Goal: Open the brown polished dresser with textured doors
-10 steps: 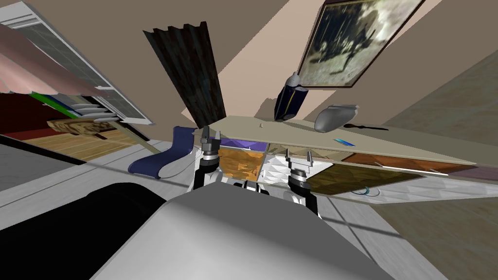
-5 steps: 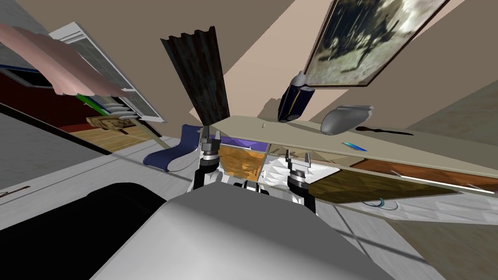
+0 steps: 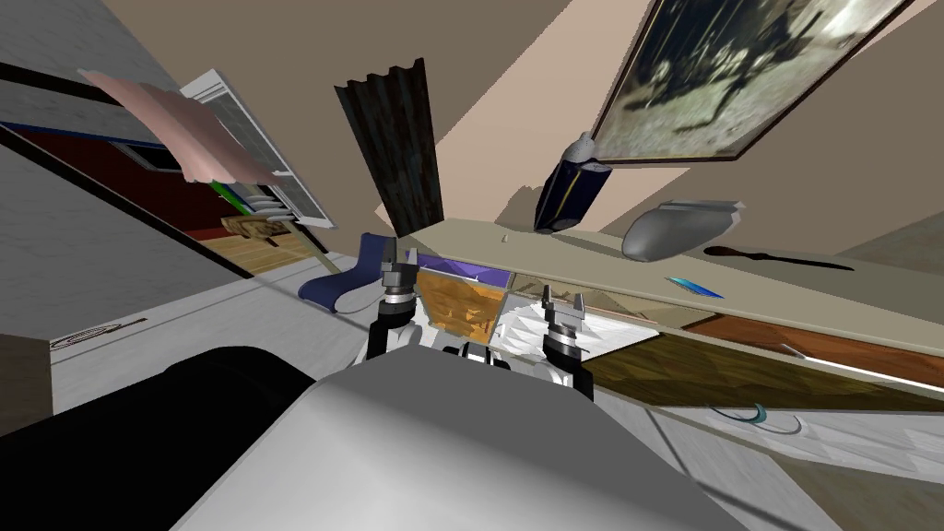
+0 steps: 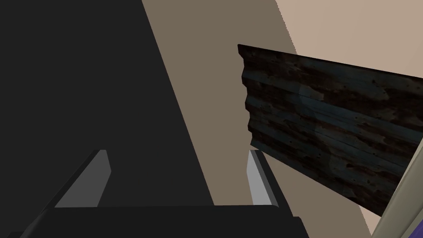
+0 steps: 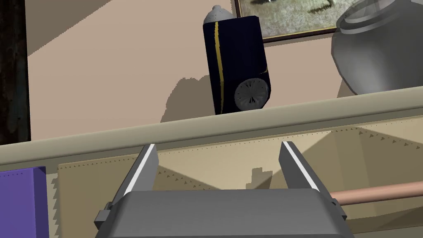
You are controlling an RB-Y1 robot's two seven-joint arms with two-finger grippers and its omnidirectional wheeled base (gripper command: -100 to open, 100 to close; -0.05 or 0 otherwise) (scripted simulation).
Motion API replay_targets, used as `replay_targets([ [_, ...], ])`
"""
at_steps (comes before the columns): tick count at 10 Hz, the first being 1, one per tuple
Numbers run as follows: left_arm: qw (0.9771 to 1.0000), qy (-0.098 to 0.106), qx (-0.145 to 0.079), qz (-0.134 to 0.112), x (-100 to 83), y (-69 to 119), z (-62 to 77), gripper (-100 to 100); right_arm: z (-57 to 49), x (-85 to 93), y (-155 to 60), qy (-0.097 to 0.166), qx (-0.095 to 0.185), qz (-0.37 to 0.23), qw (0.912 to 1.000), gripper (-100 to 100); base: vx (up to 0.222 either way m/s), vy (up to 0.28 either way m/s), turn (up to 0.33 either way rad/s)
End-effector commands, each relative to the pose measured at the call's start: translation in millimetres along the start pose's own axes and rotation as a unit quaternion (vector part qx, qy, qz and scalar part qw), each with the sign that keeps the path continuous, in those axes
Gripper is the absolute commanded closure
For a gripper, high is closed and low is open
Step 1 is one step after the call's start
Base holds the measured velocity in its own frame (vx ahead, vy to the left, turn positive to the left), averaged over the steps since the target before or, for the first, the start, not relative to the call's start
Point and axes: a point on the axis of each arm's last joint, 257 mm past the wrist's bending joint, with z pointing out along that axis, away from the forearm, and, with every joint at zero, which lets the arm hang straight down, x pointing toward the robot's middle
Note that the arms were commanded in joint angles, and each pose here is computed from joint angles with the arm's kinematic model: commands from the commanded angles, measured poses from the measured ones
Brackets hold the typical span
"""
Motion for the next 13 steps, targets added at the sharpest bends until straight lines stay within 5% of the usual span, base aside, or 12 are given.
replay_targets([
  [1,1.0,0.0,0.0,0.0,0.0,0.0,0.0,0,-1.6,-2.6,2,0.0,-0.004,0.032,0.9995,-100,-0.017,-0.016,-0.005],
  [13,1.0,0.0,0.0,0.0,0.0,0.0,0.0,0,-17.2,-32.3,25,0.0,-0.053,0.217,0.9747,-100,-0.038,-0.028,0.105],
])
